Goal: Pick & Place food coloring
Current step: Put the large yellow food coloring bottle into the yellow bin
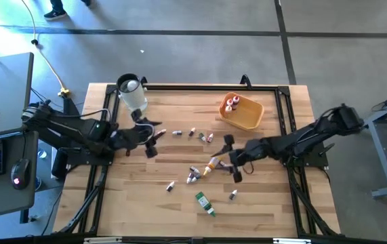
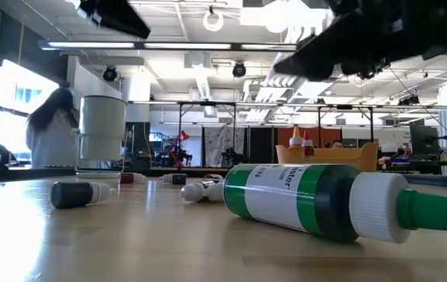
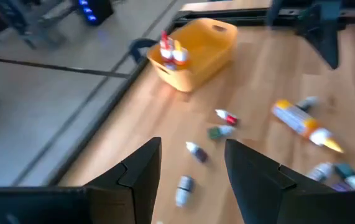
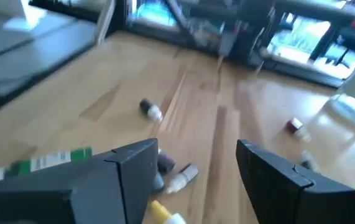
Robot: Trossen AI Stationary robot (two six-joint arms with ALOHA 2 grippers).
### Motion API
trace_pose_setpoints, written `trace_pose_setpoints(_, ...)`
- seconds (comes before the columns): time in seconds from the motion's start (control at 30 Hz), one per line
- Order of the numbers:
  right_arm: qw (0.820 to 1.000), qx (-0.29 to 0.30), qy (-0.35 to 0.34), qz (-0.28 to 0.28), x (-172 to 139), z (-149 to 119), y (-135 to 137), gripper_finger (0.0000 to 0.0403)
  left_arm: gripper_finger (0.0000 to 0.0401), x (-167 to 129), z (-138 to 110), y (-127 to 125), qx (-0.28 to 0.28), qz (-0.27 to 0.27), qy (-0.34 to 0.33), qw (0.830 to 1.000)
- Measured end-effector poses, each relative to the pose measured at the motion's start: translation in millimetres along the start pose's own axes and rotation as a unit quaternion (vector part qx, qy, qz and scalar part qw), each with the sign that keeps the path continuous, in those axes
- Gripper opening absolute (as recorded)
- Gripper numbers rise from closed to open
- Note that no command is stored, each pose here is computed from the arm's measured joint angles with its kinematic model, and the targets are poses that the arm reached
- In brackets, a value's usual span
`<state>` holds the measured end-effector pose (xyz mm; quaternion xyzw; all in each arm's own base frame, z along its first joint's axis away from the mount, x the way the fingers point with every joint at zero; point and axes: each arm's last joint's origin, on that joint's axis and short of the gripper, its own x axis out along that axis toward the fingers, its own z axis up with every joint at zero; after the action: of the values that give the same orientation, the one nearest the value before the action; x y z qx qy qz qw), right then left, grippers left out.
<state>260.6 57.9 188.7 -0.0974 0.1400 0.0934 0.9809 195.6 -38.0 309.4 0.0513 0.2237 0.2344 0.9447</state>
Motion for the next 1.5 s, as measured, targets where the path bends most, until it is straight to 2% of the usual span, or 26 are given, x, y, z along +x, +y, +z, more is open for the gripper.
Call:
trace_pose_setpoints(0.1,0.999,0.007,0.034,0.012,19,0,5,0.0212,0.0172,3,-30,0,-0.035,-0.018,-0.017,0.999)
trace_pose_setpoints(0.2,0.992,0.002,0.116,0.041,43,6,7,0.0212,0.0172,5,-49,3,-0.068,-0.012,-0.031,0.997)
trace_pose_setpoints(0.33,0.959,-0.004,0.276,0.066,69,15,7,0.0212,0.0172,3,-52,7,-0.080,0.008,-0.045,0.996)
trace_pose_setpoints(0.47,0.929,-0.009,0.361,0.079,92,24,8,0.0209,0.0172,0,-48,9,-0.077,0.006,-0.060,0.995)
trace_pose_setpoints(0.67,0.899,-0.035,0.426,0.101,118,13,11,0.0197,0.0172,0,-44,8,-0.060,0.003,-0.078,0.995)
trace_pose_setpoints(0.8,0.883,-0.057,0.457,0.091,122,1,11,0.0188,0.0172,0,-44,8,-0.058,0.004,-0.076,0.995)
trace_pose_setpoints(1.0,0.869,-0.062,0.484,0.084,119,-4,3,0.0177,0.0172,0,-44,8,-0.048,0.005,-0.077,0.996)
trace_pose_setpoints(1.17,0.851,-0.104,0.503,0.112,114,-7,2,0.0172,0.0172,0,-44,8,-0.046,0.005,-0.077,0.996)
trace_pose_setpoints(1.4,0.844,-0.141,0.500,0.134,113,-7,2,0.0178,0.0172,0,-42,8,-0.053,0.004,-0.085,0.995)
trace_pose_setpoints(1.5,0.835,-0.148,0.511,0.142,110,-8,1,0.0184,0.0172,0,-41,8,-0.056,0.003,-0.088,0.995)
